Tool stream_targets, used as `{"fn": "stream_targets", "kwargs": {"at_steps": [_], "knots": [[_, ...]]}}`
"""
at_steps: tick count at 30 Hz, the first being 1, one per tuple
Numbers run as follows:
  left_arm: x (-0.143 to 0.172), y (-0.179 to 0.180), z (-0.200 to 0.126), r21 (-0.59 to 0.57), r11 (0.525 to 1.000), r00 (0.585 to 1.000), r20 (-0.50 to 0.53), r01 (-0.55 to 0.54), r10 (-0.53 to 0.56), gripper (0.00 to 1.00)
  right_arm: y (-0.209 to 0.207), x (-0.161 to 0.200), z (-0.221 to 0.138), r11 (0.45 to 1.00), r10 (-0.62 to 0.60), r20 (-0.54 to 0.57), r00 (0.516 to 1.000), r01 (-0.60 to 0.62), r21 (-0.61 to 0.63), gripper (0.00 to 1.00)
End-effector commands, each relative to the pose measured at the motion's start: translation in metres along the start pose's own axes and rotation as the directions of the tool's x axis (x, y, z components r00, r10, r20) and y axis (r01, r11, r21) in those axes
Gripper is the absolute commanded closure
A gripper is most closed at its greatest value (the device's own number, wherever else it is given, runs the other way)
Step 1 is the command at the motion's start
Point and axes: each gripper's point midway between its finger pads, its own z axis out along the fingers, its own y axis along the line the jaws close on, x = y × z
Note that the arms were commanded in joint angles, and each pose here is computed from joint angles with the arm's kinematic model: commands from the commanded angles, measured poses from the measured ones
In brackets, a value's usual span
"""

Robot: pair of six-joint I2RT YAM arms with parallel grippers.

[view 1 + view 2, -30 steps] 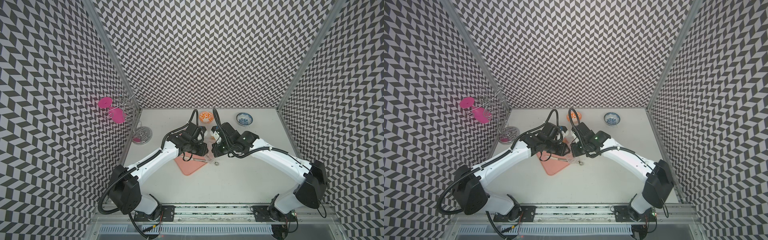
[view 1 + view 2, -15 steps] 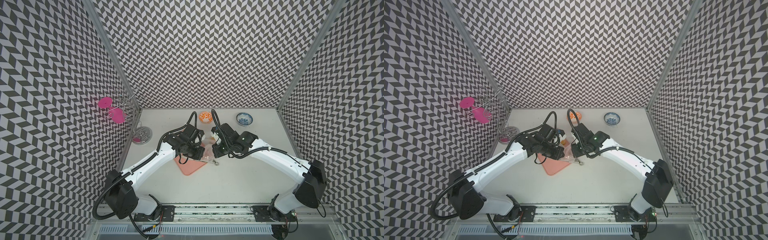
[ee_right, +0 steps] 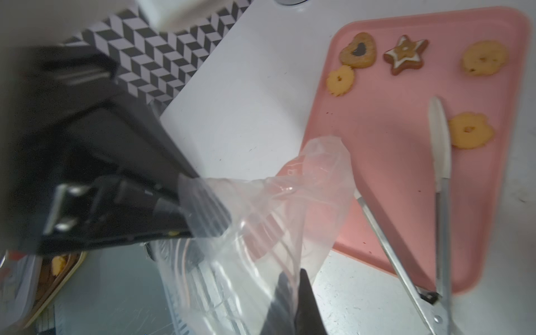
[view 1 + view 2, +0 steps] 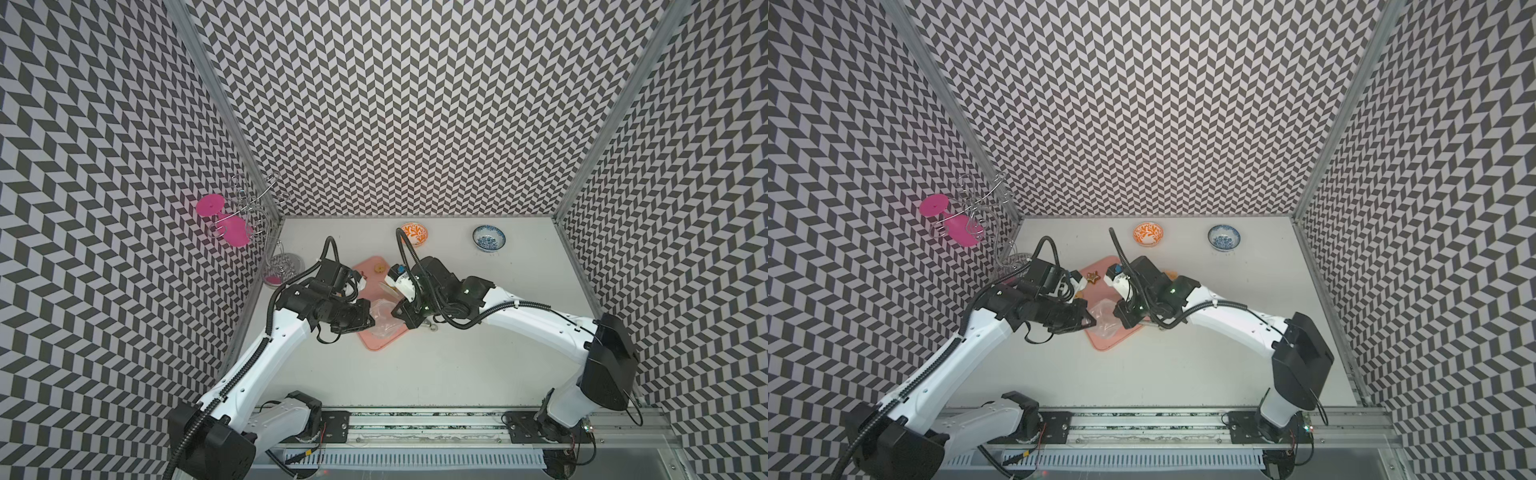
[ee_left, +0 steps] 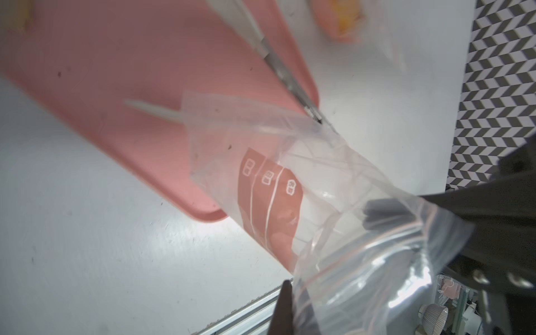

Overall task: Put the cookies into a resealable bag to prevent moisture
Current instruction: Open the ziploc bag at the center of the board, then move the tray at the center of the board.

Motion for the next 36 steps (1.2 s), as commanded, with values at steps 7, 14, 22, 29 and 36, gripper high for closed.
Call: {"fn": "stream_targets", "kwargs": {"at_steps": [7,14,22,29,36], "knots": [[0.013,0.021,0.001,-0.047,0.995,0.995,-0.039,0.089,-0.091,1.0,-0.014,-0.034,-0.017,0.997,-0.069,0.166,0.984,0.062,0.043,0.53],[0.011,0.034,-0.017,-0.129,0.987,0.995,-0.007,0.1,-0.102,1.0,-0.102,-0.034,-0.031,0.974,0.057,0.266,0.962,-0.112,0.198,0.51],[0.01,0.05,-0.039,-0.234,0.964,0.993,0.029,0.122,-0.118,1.0,-0.157,-0.031,0.033,0.949,0.033,0.049,0.998,-0.047,0.311,0.61],[0.011,0.07,-0.055,-0.339,0.929,0.988,0.066,0.152,-0.137,1.0,-0.206,-0.019,0.07,0.89,0.036,-0.047,0.998,-0.01,0.455,0.61],[0.018,0.097,-0.043,-0.444,0.883,0.988,0.028,0.15,-0.153,1.0,-0.231,0.0,0.091,0.866,0.053,-0.142,0.988,0.026,0.499,0.64]]}}
